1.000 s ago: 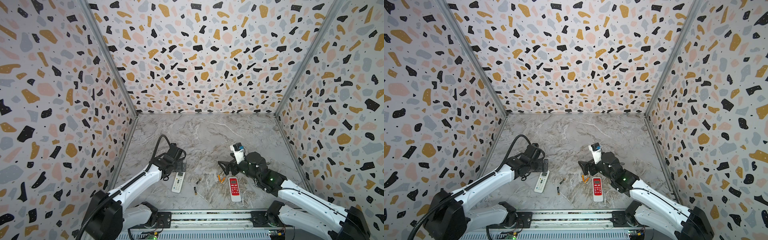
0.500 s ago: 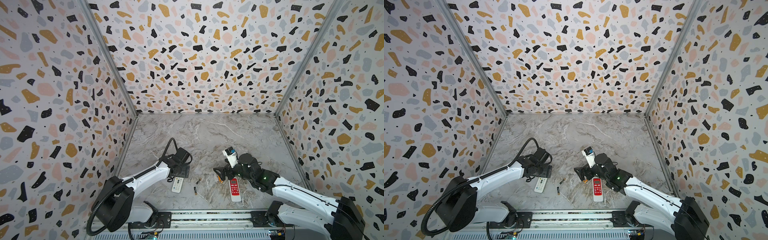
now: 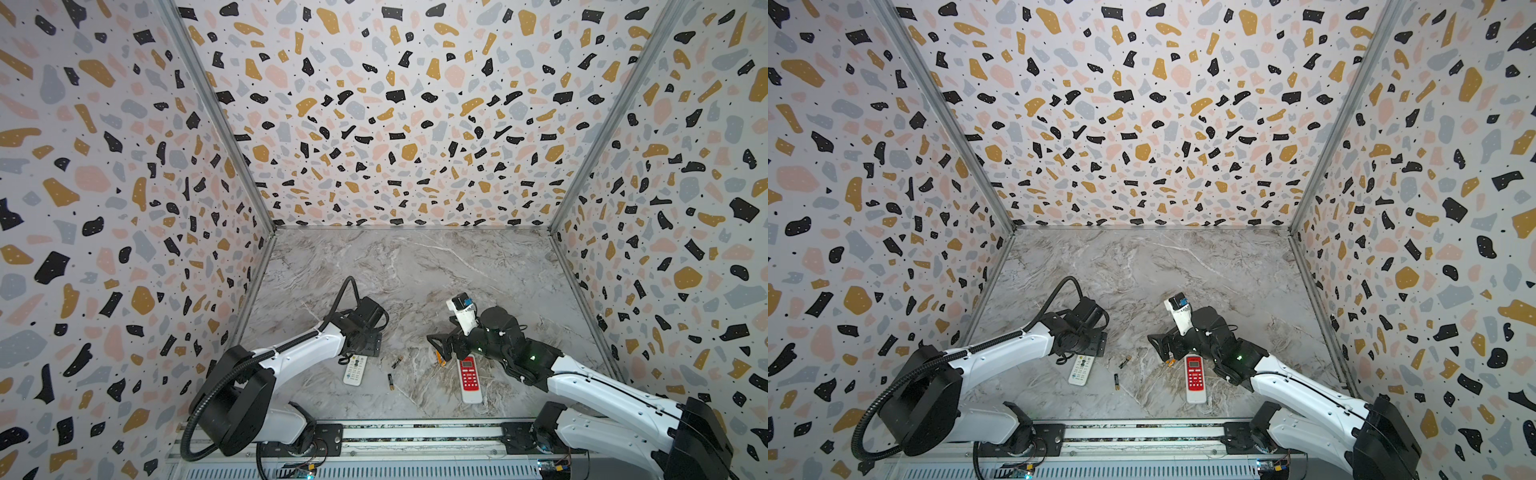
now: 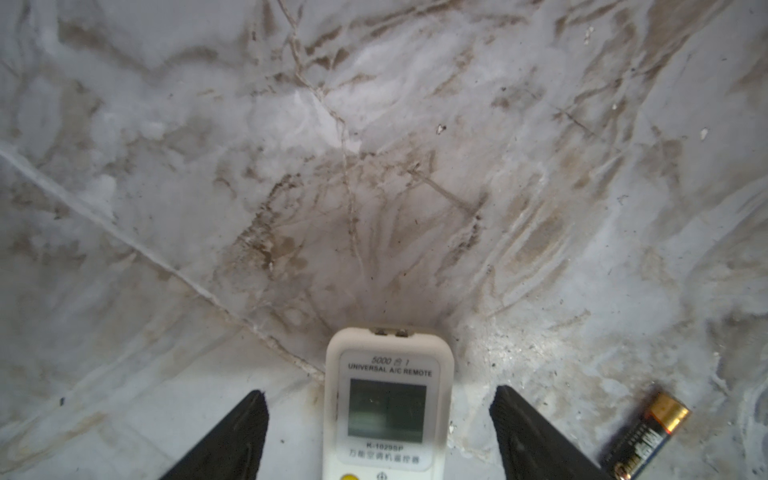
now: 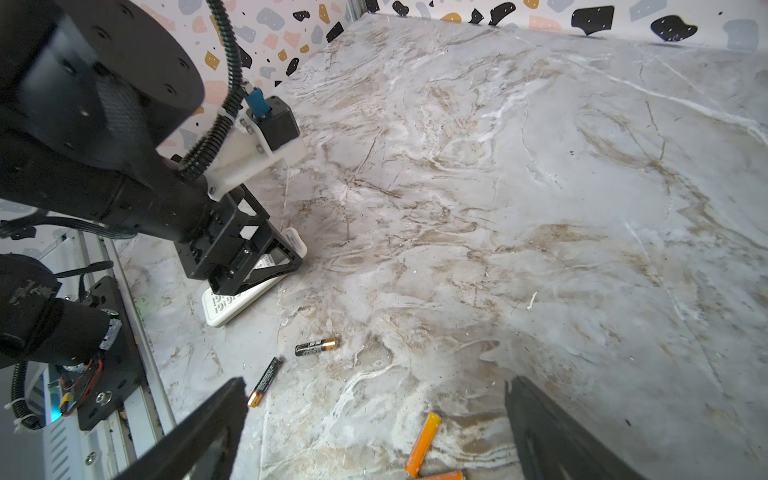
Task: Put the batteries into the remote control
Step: 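Close the left gripper on the white remote while the right gripper hovers, then lift the white remote with the left gripper while the right gripper moves toward it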
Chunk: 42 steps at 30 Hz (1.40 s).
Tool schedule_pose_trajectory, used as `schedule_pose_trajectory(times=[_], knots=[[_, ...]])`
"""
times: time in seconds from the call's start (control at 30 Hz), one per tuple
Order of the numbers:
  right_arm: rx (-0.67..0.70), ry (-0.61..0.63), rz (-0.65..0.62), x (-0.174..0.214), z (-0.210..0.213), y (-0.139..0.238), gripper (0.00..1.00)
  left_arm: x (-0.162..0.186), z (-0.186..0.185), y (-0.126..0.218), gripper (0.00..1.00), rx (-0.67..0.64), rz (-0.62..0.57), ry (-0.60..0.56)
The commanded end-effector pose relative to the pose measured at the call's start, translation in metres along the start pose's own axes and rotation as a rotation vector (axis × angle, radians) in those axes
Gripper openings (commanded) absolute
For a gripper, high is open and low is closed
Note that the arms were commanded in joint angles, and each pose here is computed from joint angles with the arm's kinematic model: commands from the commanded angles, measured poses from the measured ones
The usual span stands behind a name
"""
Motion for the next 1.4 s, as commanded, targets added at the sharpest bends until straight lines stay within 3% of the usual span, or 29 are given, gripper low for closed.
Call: schedule_pose_trajectory(times=[0.0,0.47,0.7,0.9,1.37], knots=[[-0.004,0.002,-0.056,-0.014,0.004,0.009,0.99,0.004,0.0,-0.007,0.85,-0.019,0.016,0.001],[0.006,0.014,-0.063,-0.014,0.002,0.01,0.99,0.01,-0.004,-0.021,0.71,0.0,0.052,0.008],[0.008,0.019,-0.068,-0.019,0.002,0.009,0.99,0.007,-0.003,-0.019,0.57,-0.012,0.036,0.008],[0.01,0.016,-0.06,-0.019,0.002,0.007,0.99,-0.002,-0.005,-0.014,0.44,-0.005,-0.001,0.01],[-0.033,0.011,-0.044,-0.027,0.008,-0.002,0.99,-0.045,-0.017,0.016,0.38,0.073,-0.2,0.059]])
Point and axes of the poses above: each gripper's point midway between its finger pads, its own y axis back along the fingers, its own z axis along the line the jaws close on, x = y × z, the point moved 5 cm from there along y, back along the fingers, and after that the axes turned 1 degree about -y, right-handed, at the moved point
